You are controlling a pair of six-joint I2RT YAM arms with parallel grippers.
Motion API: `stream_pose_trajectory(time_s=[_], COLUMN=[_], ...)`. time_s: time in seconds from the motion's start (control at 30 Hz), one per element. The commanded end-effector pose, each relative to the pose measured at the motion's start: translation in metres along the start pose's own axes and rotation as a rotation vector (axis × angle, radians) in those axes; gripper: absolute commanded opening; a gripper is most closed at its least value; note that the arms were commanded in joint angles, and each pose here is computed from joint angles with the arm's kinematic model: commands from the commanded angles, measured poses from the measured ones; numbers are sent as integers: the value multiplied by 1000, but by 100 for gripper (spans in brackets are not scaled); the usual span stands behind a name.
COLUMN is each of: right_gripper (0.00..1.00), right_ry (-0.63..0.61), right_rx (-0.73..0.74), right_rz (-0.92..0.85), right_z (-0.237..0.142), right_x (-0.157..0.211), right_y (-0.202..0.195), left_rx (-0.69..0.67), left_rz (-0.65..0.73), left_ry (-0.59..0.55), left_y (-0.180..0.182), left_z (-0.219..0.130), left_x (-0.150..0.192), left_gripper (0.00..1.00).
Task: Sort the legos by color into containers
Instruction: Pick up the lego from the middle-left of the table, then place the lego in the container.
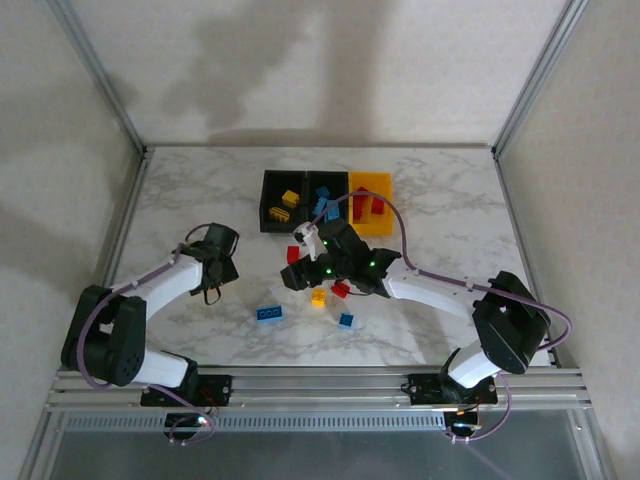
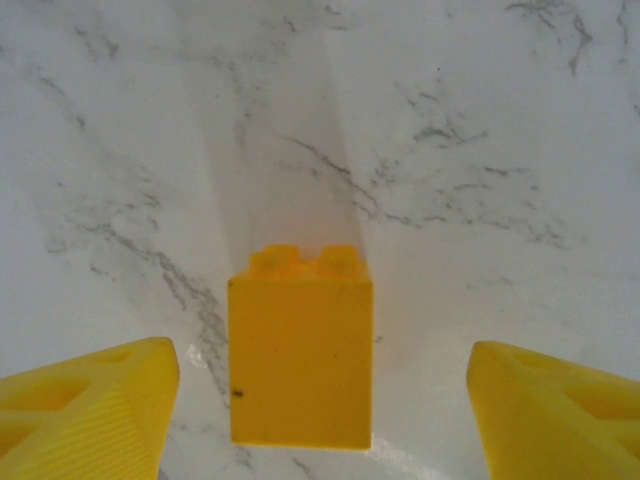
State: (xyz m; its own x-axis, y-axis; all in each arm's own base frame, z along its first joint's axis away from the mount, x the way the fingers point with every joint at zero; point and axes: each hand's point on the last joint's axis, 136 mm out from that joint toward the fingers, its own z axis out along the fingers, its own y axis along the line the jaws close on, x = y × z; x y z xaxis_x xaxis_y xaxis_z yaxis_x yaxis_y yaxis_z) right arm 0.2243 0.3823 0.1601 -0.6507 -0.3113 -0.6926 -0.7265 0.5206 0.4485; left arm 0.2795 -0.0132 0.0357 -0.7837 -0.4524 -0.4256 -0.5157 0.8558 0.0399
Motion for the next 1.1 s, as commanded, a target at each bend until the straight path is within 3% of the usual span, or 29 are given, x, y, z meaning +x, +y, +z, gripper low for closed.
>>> stream_pose_trajectory(time_s=[0.0,0.1,0.27,0.63,1.07], right_gripper=[62,62,62,62,62], right_ry=[-23,-19,-25,-49,-127], right_rx=[-3,1,5,24,136], right_rz=[-17,-14,-12,-14,88], right_z=[0,0,-1,-8,-35], right_x=[-8,-7,-8,-10,-23], right_y=[5,4,4,2,-27], left_rx=[-27,-10,12,154,294], left_rz=[-18,-10,-3,13,85], left_ry=[1,17,13,-37,-127], left_y=[5,1,-3,-44,-146], left_z=[10,11,4,-29,-68], left_x=[2,5,0,-33,-95], left_gripper=[64,48,37,32,31])
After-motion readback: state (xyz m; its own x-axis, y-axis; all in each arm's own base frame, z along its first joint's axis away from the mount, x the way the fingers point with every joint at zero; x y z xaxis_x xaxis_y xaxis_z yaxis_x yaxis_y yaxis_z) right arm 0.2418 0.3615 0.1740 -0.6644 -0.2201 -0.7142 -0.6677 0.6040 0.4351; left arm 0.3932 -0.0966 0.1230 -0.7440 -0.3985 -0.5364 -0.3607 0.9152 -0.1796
